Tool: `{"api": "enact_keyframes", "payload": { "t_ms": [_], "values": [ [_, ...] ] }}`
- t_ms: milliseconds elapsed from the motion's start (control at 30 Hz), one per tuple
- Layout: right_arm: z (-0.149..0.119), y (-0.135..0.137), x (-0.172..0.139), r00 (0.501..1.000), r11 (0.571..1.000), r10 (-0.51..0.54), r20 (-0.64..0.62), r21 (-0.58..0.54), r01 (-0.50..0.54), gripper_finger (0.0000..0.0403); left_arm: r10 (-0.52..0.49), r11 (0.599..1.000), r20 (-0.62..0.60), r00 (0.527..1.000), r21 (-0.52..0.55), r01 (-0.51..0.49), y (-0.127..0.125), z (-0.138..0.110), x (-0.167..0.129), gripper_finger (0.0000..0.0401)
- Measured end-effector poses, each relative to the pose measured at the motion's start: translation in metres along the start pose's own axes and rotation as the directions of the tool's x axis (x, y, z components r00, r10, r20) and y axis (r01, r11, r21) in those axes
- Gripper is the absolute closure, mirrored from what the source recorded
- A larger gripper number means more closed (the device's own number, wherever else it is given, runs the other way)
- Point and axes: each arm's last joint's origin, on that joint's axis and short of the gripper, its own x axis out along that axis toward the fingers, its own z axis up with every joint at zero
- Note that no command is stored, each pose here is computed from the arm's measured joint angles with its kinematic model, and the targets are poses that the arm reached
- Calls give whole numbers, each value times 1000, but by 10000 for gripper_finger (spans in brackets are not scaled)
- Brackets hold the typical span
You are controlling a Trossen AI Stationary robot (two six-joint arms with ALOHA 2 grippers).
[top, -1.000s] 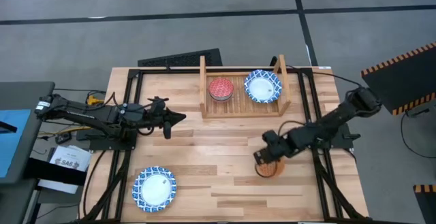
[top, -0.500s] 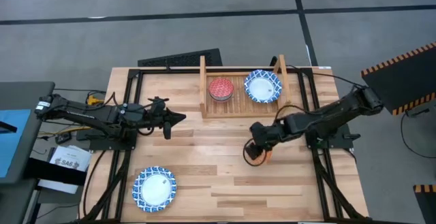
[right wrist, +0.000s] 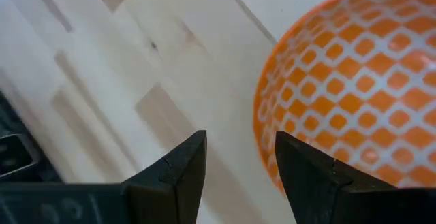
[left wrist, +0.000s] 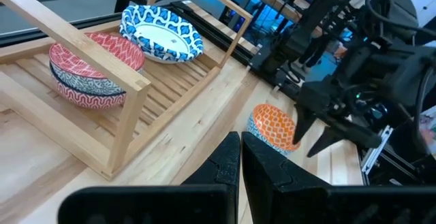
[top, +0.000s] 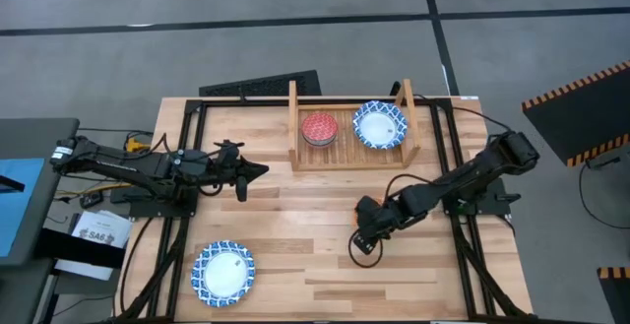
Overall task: Place and stack bowls onto a shelf
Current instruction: Stack the orange small bowl into the red small bowl on the shelf
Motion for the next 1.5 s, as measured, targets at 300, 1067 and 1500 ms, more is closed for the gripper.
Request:
{"api": "enact_keyframes", "payload": {
  "t_ms": [300,1067,1500],
  "values": [
    [-2,6,25,996,993,-75,-41,-96,71,202,0,1000,0,1000,-13,0,0,0,0,401],
    [107,36,-60,969,921,-5,247,-376,101,365,6,1000,8,1000,-16,-6,0,0,0,401],
    [219,-8,-73,923,497,-170,346,-778,383,365,6,1000,8,1000,-19,-6,0,0,0,401]
  ]
}}
